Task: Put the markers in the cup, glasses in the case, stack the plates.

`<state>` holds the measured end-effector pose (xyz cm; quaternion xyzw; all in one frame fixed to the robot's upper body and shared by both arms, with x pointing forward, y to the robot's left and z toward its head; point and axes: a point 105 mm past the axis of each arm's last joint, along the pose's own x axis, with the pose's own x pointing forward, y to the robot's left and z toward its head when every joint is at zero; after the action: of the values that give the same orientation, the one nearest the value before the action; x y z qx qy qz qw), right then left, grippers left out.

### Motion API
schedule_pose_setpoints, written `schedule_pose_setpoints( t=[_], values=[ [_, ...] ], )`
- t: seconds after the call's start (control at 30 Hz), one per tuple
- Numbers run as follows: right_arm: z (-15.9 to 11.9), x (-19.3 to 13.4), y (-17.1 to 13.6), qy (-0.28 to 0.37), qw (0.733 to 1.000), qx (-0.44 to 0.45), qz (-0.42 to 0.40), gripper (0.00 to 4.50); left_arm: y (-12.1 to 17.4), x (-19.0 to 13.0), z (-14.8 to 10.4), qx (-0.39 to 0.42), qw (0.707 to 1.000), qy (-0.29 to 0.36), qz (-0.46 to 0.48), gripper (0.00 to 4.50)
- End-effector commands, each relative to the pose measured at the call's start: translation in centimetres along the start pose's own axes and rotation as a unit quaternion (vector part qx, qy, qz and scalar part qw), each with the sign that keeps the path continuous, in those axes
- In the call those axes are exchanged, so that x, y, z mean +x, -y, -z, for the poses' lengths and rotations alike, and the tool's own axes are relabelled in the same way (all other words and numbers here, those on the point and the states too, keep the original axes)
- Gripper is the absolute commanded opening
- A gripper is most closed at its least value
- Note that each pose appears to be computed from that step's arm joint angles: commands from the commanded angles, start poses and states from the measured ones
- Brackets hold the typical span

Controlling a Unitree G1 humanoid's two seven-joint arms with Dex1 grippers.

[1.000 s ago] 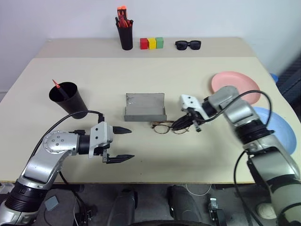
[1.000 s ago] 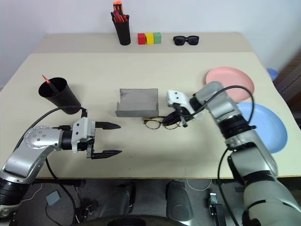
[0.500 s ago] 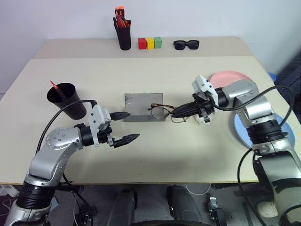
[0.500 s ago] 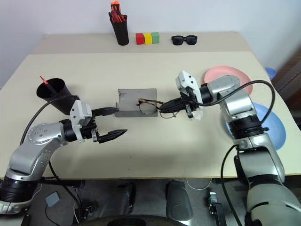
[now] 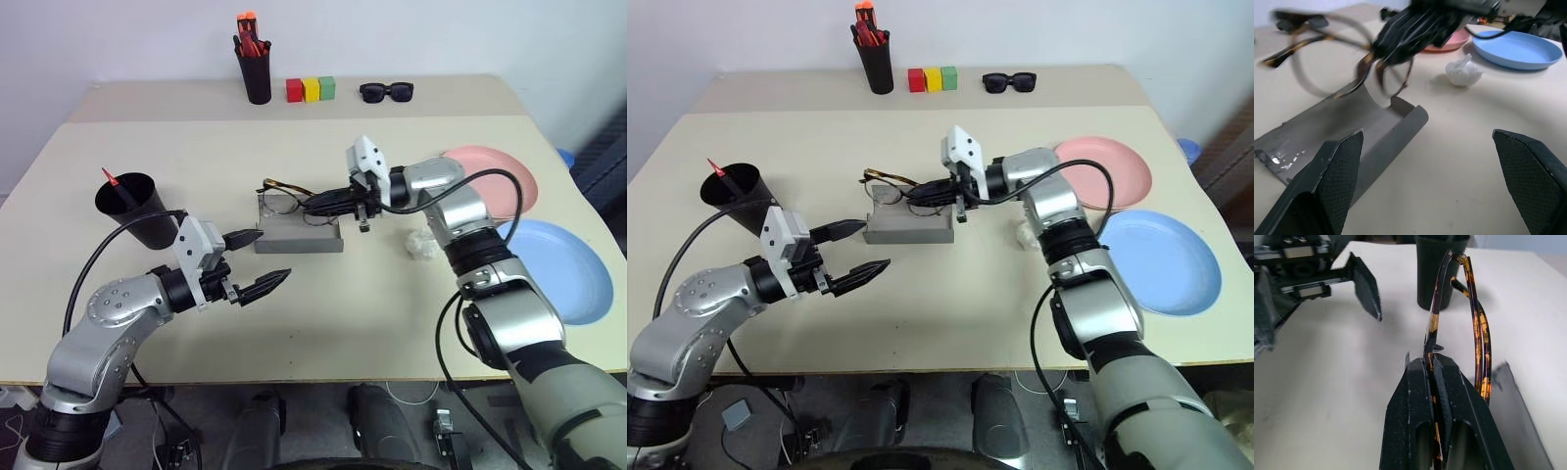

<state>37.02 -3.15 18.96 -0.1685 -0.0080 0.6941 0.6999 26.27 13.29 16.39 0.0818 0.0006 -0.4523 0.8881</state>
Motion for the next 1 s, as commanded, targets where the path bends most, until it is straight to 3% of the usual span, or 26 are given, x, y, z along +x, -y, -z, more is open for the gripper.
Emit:
schedule_pose_setpoints(
  t=[0.03,1.0],
  values=[
    [-1.3,0.7,0.7,0.022,0.999,-0.03,0.012,0.06,-0.2,-0.8,-1.0,0.02,1.0,0.005,-0.019,4.36],
    [2.4,1.2,0.9,-0.052,0.997,-0.052,0.018,0.06,0.4,-1.2,-0.4,0.021,0.999,-0.01,-0.046,4.36]
  ],
)
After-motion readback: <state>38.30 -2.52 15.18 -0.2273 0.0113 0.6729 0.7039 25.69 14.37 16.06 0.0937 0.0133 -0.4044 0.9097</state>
